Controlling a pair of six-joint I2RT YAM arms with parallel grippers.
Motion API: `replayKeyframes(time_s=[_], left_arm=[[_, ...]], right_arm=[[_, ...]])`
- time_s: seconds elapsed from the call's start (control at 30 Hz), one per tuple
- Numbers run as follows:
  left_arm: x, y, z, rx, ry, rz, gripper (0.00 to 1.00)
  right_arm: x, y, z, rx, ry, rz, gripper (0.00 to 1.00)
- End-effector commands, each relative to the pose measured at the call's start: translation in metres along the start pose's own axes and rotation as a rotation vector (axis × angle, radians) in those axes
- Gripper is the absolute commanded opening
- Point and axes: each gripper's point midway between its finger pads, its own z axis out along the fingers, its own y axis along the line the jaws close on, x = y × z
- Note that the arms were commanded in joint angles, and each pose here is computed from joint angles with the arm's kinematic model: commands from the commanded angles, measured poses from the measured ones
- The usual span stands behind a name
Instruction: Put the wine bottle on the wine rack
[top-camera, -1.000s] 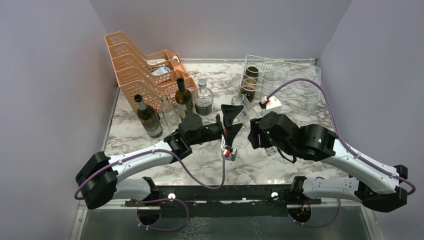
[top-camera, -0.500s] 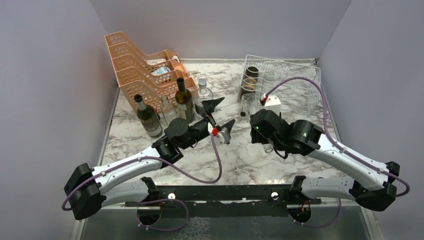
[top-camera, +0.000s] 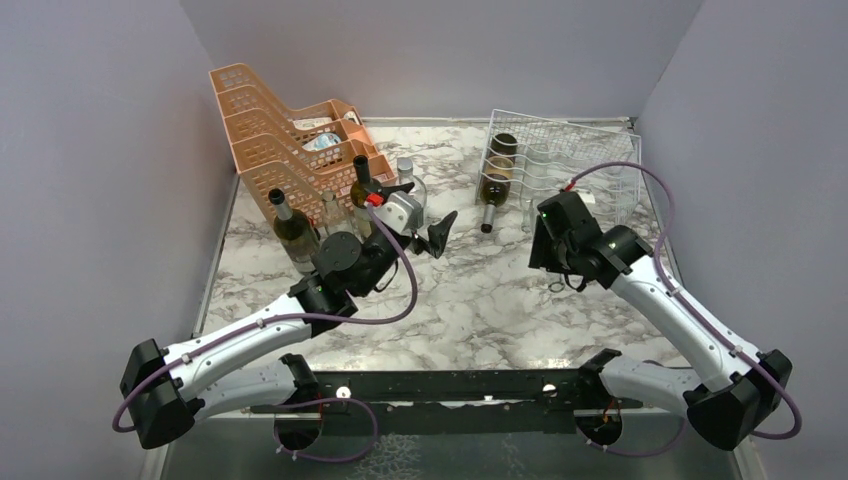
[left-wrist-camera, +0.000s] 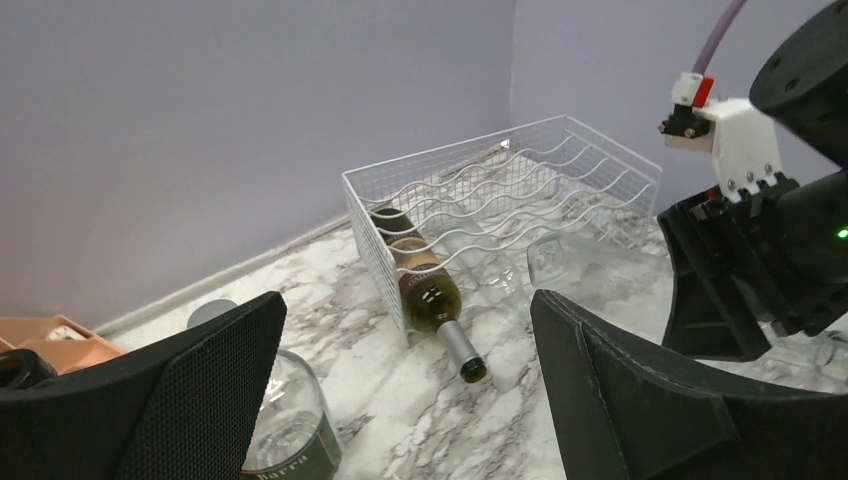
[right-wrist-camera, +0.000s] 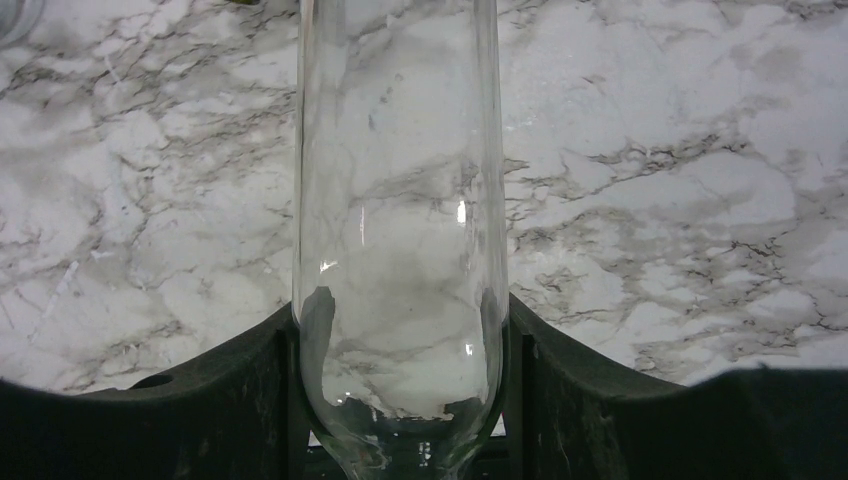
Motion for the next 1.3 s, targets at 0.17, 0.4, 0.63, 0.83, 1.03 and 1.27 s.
replayKeyframes(time_s=[0.17, 0.4, 0.63, 0.83, 1.03, 1.27], left_arm=[[-0.017, 0.006, 0.002, -0.096, 0.030, -0.299, 0.99], [-0.022, -0.004, 0.004, -0.046, 0.111, -0.305, 0.99], [-0.028, -0.006, -0.001, -0.020, 0.112, -0.288, 0.99], [-0.034, -0.007, -0.005, -0.001, 0.147, -0.282, 0.99], [-0.034, -0.010, -0.013, 0.015, 0.159, -0.305, 0.99], [-0.030, -0.009, -0.021, 0.020, 0.151, -0.313, 0.99]], right_arm=[[-0.020, -0.028, 0.021, -0.005, -0.018, 0.139, 0.01], [-0.026, -0.038, 0.047, -0.006, 0.009, 0.200, 0.01], [-0.048, -0.045, 0.064, 0.016, -0.035, 0.237, 0.01], [-0.065, -0.051, 0.082, 0.011, -0.109, 0.263, 0.01], [-0.087, -0.054, 0.093, -0.022, -0.243, 0.278, 0.01], [-0.104, -0.051, 0.114, -0.041, -0.325, 0.242, 0.01]])
